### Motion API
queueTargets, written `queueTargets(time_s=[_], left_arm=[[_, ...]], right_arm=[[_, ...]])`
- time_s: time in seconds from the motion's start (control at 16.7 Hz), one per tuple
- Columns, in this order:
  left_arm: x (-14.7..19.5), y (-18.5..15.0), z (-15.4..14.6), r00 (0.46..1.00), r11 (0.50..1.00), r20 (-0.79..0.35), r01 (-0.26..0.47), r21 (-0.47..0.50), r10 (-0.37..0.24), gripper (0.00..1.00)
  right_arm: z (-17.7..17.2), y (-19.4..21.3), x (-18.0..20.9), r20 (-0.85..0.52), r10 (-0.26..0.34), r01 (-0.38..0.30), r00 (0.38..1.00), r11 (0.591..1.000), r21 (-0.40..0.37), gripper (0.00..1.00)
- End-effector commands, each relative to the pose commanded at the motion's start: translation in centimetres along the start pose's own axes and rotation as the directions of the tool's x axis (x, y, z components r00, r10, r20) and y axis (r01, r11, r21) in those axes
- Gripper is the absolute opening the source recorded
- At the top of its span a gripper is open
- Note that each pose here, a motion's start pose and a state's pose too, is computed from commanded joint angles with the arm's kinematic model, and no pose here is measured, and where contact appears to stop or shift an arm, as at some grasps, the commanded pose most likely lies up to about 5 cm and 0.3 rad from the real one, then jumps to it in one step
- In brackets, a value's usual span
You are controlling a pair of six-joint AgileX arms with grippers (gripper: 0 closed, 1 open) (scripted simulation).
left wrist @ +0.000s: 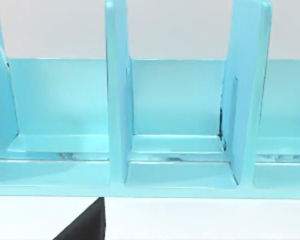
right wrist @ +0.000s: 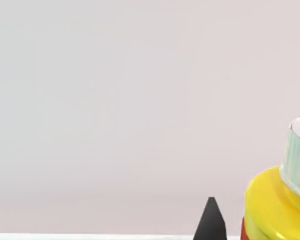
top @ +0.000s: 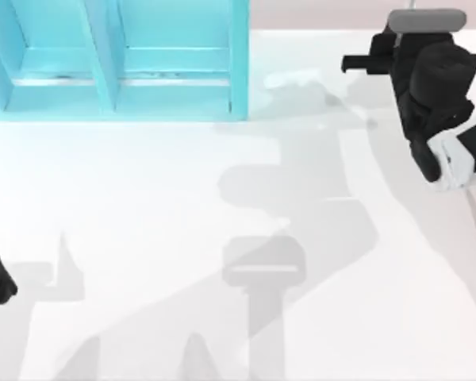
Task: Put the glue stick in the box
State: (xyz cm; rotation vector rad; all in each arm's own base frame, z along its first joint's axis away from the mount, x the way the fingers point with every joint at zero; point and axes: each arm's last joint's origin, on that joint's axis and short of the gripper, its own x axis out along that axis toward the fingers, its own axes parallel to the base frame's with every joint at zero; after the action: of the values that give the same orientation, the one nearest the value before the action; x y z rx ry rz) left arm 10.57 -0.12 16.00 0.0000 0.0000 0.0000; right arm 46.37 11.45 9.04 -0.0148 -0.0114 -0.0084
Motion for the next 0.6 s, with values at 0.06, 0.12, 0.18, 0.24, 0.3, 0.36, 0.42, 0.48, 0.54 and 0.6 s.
queueTargets(time_s=[0.06, 0.12, 0.18, 0.24, 0.3, 0.36, 0.42, 0.48, 0.54, 0.6], left_arm=[[0.0, 0.0, 0.0, 1.000, 1.000, 0.000, 0.000, 0.000, 0.000, 1.00], [0.0, 0.0, 0.0, 1.000, 1.000, 0.000, 0.000, 0.000, 0.000, 1.00], [0.0, 0.0, 0.0, 1.000, 1.000, 0.000, 0.000, 0.000, 0.000, 1.00], [0.0, 0.0, 0.0, 1.000, 1.000, 0.000, 0.000, 0.000, 0.000, 1.00], [0.0, 0.0, 0.0, 1.000, 1.000, 0.000, 0.000, 0.000, 0.000, 1.00], [0.0, 0.0, 0.0, 1.000, 1.000, 0.000, 0.000, 0.000, 0.000, 1.00], [0.0, 0.0, 0.0, 1.000, 1.000, 0.000, 0.000, 0.000, 0.000, 1.00], [0.0, 0.0, 0.0, 1.000, 1.000, 0.000, 0.000, 0.000, 0.000, 1.00], [0.0, 0.0, 0.0, 1.000, 1.000, 0.000, 0.000, 0.000, 0.000, 1.00], [0.0, 0.0, 0.0, 1.000, 1.000, 0.000, 0.000, 0.000, 0.000, 1.00]], right_arm=[[0.4, 0.0, -0.1, -0.007, 0.000, 0.000, 1.000, 1.000, -0.001, 0.00], [0.6, 0.0, -0.2, -0.010, 0.001, -0.001, 1.000, 1.000, -0.002, 0.00], [0.6, 0.0, -0.2, -0.010, 0.001, -0.001, 1.000, 1.000, -0.002, 0.00], [0.6, 0.0, -0.2, -0.010, 0.001, -0.001, 1.000, 1.000, -0.002, 0.00], [0.6, 0.0, -0.1, -0.006, 0.000, 0.000, 1.000, 1.000, 0.001, 0.00], [0.6, 0.0, -0.1, -0.006, 0.000, 0.000, 1.000, 1.000, 0.001, 0.00], [0.6, -0.3, -0.1, -0.006, 0.004, -0.004, 1.000, 1.000, 0.001, 0.00], [0.6, -0.8, 0.0, -0.006, 0.011, -0.011, 1.000, 1.000, 0.001, 0.00], [0.6, -1.5, 0.0, -0.006, 0.022, -0.022, 1.000, 1.000, 0.002, 0.00], [0.6, -2.5, 0.1, -0.006, 0.037, -0.037, 0.999, 0.999, 0.002, 0.00]])
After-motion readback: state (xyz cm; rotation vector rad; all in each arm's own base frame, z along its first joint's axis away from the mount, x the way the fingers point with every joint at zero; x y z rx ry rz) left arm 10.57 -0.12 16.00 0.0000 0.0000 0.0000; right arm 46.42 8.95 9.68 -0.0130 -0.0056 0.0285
